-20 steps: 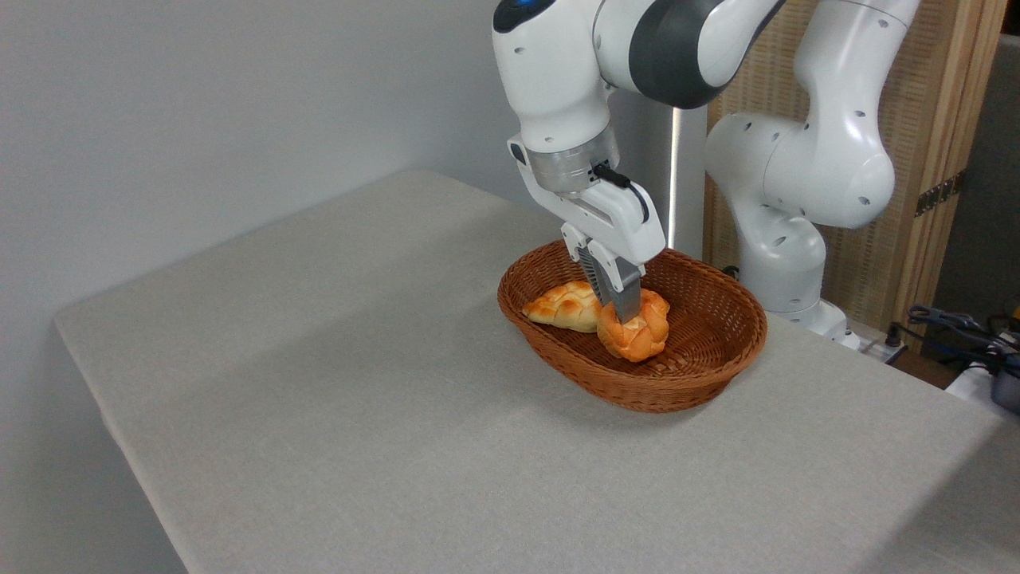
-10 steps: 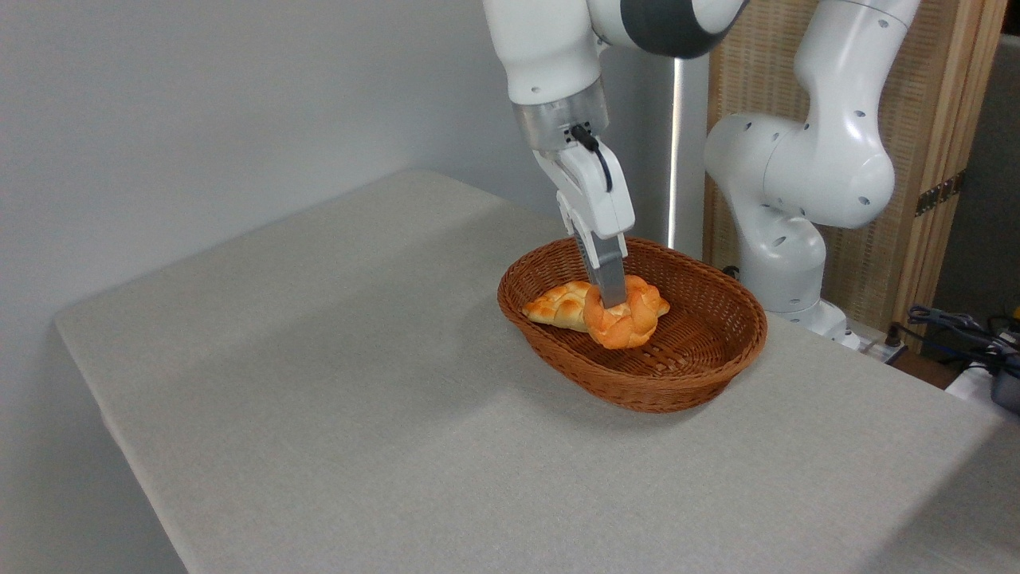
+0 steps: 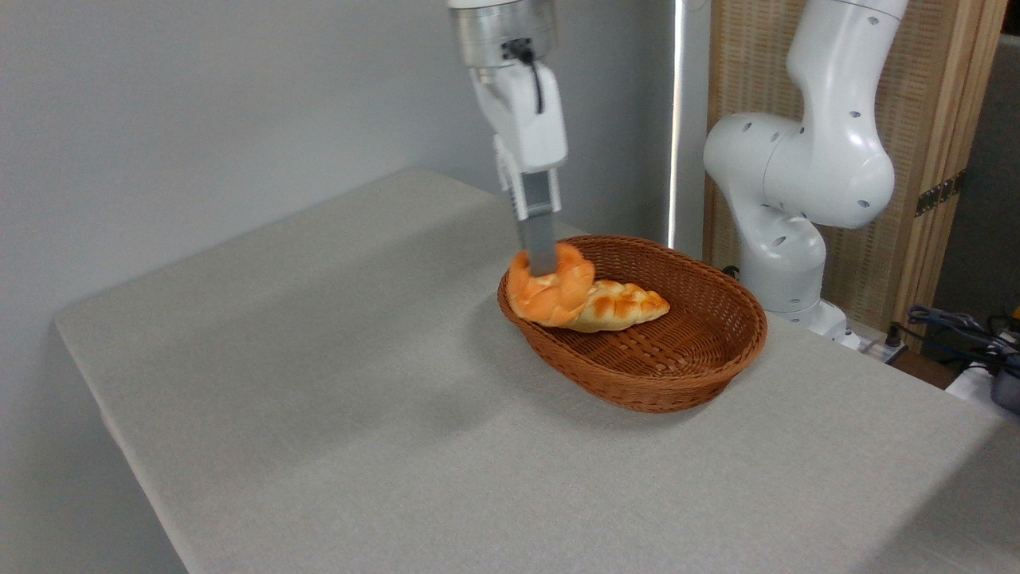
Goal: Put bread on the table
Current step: 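Lift the bun out of the basket and carry it onto the table, then lower the bun onto the table and open the gripper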
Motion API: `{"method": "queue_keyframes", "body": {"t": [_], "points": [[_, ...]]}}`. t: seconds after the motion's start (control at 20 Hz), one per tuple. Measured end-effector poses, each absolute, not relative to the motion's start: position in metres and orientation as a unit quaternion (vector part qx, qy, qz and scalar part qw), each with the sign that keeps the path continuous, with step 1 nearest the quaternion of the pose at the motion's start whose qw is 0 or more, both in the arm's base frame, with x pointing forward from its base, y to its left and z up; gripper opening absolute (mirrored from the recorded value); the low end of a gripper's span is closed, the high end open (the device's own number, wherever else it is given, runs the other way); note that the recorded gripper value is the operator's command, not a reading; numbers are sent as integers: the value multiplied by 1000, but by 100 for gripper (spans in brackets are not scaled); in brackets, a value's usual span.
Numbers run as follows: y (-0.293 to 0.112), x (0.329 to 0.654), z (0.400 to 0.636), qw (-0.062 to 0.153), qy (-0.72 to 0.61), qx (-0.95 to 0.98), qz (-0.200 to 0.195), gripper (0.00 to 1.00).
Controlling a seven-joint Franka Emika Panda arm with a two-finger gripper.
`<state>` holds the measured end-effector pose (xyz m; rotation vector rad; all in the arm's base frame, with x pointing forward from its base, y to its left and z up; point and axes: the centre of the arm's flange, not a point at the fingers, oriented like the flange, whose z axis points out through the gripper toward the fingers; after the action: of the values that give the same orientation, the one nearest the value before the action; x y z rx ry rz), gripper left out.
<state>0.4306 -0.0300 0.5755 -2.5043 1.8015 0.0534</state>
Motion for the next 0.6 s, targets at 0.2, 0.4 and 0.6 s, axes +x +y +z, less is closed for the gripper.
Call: {"method": "queue_keyframes", "body": {"t": [0.2, 0.4, 0.6], "points": [[-38, 505, 533, 40, 581, -813, 11, 26], [-64, 543, 494, 77, 549, -832, 1, 35], [-66, 557, 485, 120, 534, -837, -1, 83]]}}
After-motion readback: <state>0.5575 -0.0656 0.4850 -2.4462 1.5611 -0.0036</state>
